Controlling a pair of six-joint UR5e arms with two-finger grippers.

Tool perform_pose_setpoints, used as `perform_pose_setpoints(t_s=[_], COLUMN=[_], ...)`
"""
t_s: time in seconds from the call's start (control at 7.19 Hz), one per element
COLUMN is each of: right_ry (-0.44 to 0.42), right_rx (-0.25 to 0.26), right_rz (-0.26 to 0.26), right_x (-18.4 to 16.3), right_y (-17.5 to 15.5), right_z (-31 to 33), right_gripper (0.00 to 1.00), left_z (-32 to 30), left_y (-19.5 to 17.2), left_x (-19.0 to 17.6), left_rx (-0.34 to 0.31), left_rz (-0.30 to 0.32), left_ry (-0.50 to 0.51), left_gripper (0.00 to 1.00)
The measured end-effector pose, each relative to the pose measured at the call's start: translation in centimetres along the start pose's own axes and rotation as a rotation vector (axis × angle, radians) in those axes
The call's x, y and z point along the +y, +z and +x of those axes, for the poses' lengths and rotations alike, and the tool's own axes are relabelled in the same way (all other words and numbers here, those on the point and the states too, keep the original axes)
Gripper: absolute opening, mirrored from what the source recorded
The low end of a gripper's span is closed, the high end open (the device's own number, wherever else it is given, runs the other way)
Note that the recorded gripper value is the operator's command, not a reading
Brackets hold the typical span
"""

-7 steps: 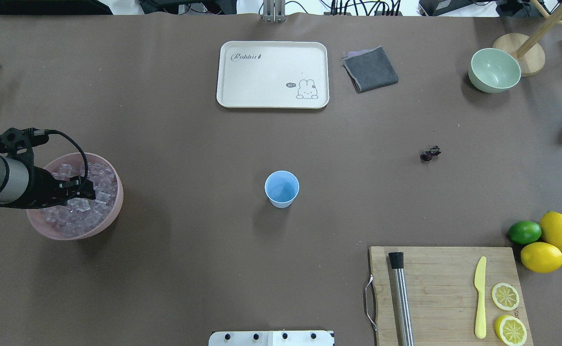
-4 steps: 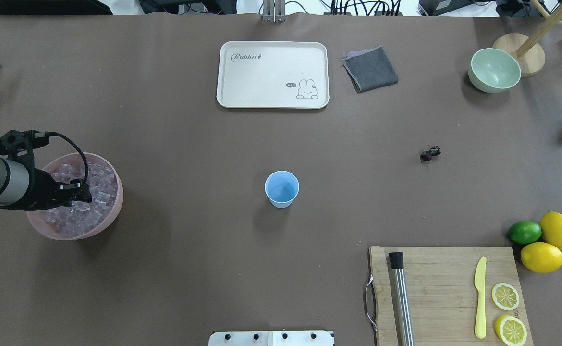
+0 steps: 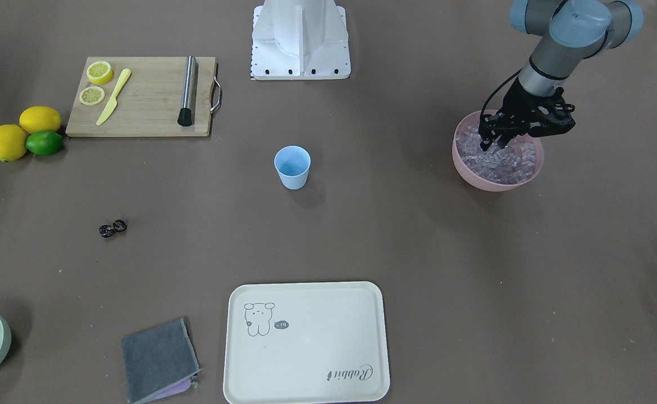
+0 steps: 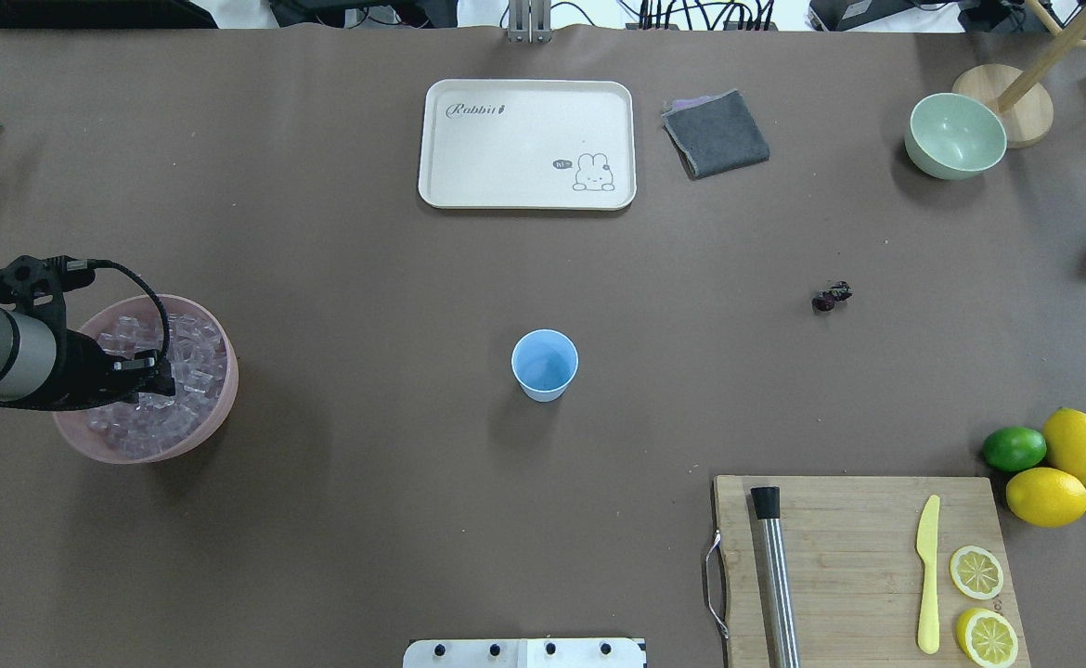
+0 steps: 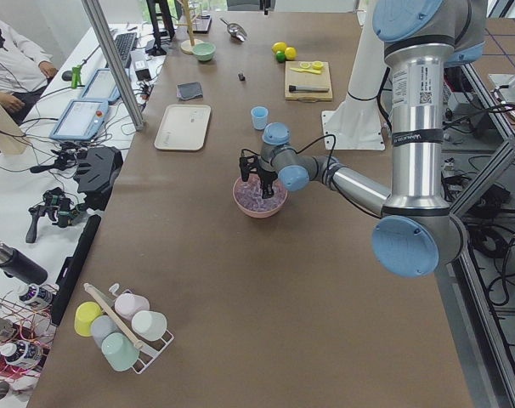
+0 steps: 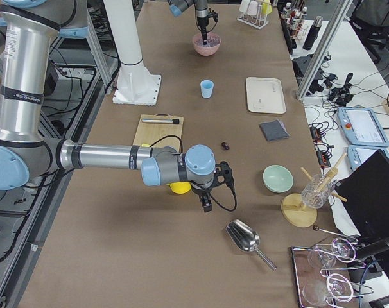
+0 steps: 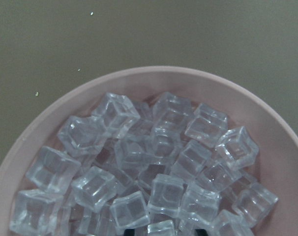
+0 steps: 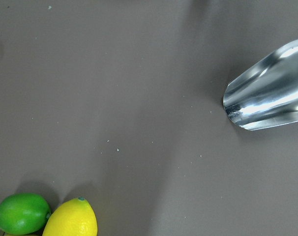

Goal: Put ice and cherries in cup
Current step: 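Reach the left gripper into the pink bowl and grasp an ice cube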

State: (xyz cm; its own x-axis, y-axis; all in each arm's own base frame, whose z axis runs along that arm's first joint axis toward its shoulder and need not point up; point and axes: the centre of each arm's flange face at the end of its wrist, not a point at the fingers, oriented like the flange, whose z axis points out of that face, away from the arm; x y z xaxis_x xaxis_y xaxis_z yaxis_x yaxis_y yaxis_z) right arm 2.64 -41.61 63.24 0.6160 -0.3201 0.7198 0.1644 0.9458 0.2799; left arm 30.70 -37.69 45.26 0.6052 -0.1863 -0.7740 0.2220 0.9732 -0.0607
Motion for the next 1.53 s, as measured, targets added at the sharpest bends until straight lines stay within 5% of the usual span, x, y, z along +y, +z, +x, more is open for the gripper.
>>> perform_pose_setpoints(t_s=[0.56, 0.97, 1.11, 1.53], right_ry=[0.002, 0.001, 0.000, 0.000], right_rx=[-0.001, -0.001, -0.001, -0.001], right_rz=[-0.003, -0.004, -0.004, -0.004], right_x=[0.03, 0.02, 0.00, -0.01], right_y=[0.15, 0.20, 0.18, 0.17], right_z=[-0.02, -0.05, -0.08, -0.11], right_gripper=[0.99, 0.99, 0.99, 0.99], left_z=[-0.02, -0.10, -0.33, 0.07], left_y=[0.11, 0.42, 0.49, -0.36], left_x=[0.17, 0.55, 0.64, 0.82], left_rx=[-0.002, -0.007, -0.011, -0.002], left_rz=[-0.003, -0.011, -0.013, -0.013], left_ry=[-0.001, -0.011, -0.013, -0.014], left_gripper=[0.43, 0.28, 0.00, 0.00])
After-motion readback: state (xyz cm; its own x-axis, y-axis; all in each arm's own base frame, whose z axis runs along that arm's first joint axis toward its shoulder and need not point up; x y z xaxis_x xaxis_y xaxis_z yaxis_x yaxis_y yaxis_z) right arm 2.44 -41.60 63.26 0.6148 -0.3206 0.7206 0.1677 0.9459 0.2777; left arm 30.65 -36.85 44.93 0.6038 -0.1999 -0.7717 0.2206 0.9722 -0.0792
